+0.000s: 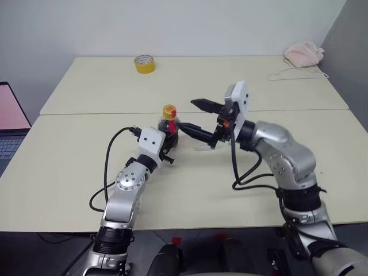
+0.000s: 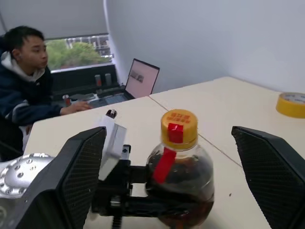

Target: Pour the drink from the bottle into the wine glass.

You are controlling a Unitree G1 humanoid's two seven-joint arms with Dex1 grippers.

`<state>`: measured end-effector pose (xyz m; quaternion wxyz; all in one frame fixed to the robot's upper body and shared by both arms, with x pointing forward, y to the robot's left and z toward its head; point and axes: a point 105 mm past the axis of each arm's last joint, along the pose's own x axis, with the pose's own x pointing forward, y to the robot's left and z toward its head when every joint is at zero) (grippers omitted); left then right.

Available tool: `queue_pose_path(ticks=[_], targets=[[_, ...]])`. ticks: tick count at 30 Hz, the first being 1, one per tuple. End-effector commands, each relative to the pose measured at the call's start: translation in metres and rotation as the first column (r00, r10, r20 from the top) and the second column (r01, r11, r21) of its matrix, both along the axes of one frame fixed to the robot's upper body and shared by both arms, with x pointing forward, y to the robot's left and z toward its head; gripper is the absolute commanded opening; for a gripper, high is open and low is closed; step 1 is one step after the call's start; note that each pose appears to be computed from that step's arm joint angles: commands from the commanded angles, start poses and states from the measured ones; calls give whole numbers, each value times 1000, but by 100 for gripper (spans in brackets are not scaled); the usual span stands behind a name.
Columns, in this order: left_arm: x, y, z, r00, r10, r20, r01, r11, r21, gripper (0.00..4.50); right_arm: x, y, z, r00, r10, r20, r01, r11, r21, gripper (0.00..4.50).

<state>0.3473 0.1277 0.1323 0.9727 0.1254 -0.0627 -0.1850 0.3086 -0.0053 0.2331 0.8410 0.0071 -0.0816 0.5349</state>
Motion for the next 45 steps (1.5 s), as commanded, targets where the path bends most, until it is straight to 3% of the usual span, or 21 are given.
queue_pose_path(ticks=[1, 10, 33, 37, 42, 44, 45], targets=[[1, 1, 21, 994, 26, 102, -27, 1000, 8, 103, 3, 11, 11, 988, -152, 2, 152, 987, 55, 450], [3, -5, 21, 994, 29, 108, -29, 1000, 1, 102, 13, 26, 5, 961, -274, -23, 275, 959, 61, 450], [4, -9, 21, 995, 16, 102, -16, 1000, 3, 102, 22, 29, 7, 952, -303, -45, 306, 947, 97, 450], [4, -9, 21, 995, 16, 101, -16, 1000, 3, 102, 22, 29, 8, 951, -306, -46, 309, 945, 105, 361], [4, -9, 21, 995, 16, 99, -17, 1000, 3, 100, 22, 29, 8, 952, -302, -44, 305, 946, 108, 172], [4, -9, 21, 995, 17, 98, -17, 1000, 3, 100, 21, 30, 8, 953, -300, -44, 303, 947, 107, 128], [3, -9, 21, 995, 18, 97, -18, 1000, 1, 100, 21, 30, 7, 954, -298, -44, 301, 948, 105, 128]])
